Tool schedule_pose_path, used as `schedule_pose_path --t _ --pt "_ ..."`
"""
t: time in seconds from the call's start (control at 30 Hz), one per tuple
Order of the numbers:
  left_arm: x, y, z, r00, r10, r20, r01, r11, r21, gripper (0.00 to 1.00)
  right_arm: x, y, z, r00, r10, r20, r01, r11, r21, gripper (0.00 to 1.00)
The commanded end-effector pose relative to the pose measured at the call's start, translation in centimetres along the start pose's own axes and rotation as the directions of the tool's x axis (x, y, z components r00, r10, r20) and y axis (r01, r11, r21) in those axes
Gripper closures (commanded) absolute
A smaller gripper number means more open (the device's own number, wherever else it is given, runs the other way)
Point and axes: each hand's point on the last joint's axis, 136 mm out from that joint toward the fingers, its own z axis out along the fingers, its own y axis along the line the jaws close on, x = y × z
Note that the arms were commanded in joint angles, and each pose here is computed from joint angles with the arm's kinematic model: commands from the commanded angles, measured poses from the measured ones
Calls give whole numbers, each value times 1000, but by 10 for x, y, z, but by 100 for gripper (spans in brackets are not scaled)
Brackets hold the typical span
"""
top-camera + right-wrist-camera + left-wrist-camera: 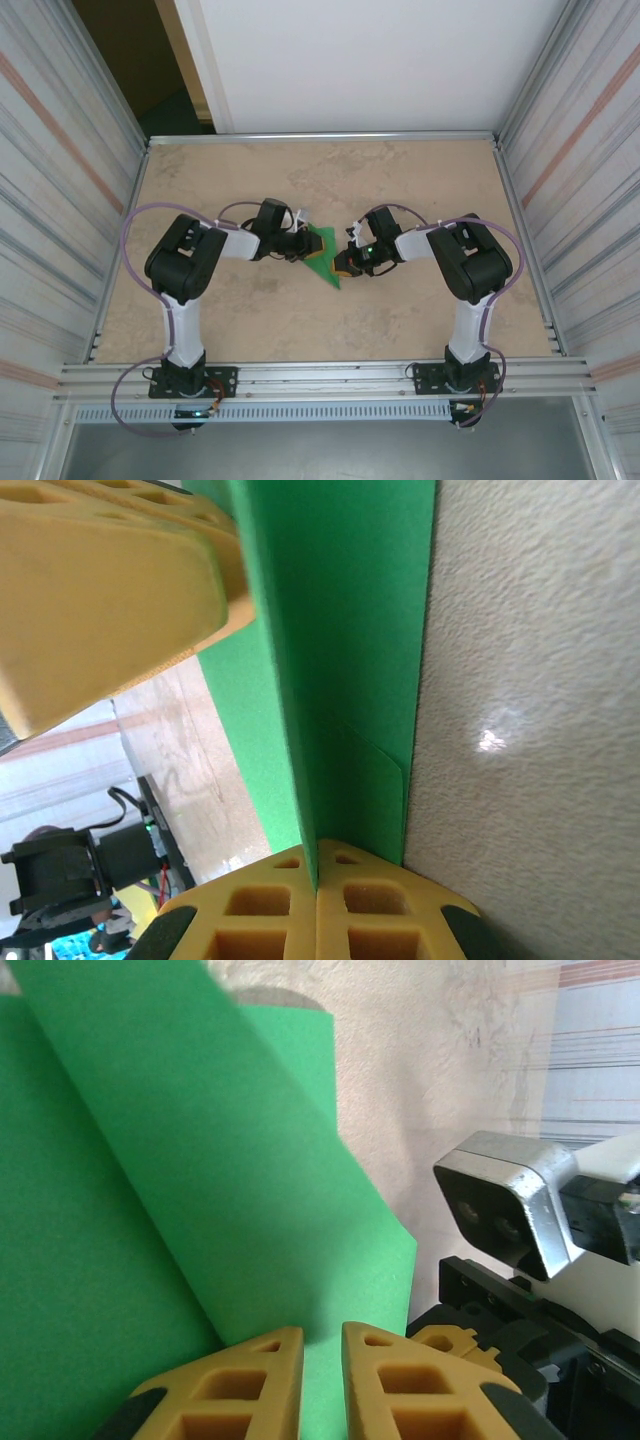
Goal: Fold a paper plane with a square sheet of paper (pick it up from the middle)
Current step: Fourth fold the wing at the center of the table.
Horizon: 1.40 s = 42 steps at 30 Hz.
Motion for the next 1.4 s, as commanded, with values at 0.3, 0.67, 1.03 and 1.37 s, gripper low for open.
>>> schedule_pose_path --t 0.3,0.67,1.03,1.37 --pt "3 -24 2 998 68 -2 -68 997 46 83 21 -49 7 986 159 -49 -150 976 155 95" --pt "3 -1 5 1000 21 -13 -21 998 -53 83 21 -51 7 985 166 -52 -156 975 159 94" --pt "4 5 9 1000 7 -25 -9 998 -68 82 22 -54 7 984 167 -53 -157 974 165 94" --pt "14 24 13 998 -38 -57 31 992 -123 82 22 -50 5 986 159 -53 -149 976 159 88"
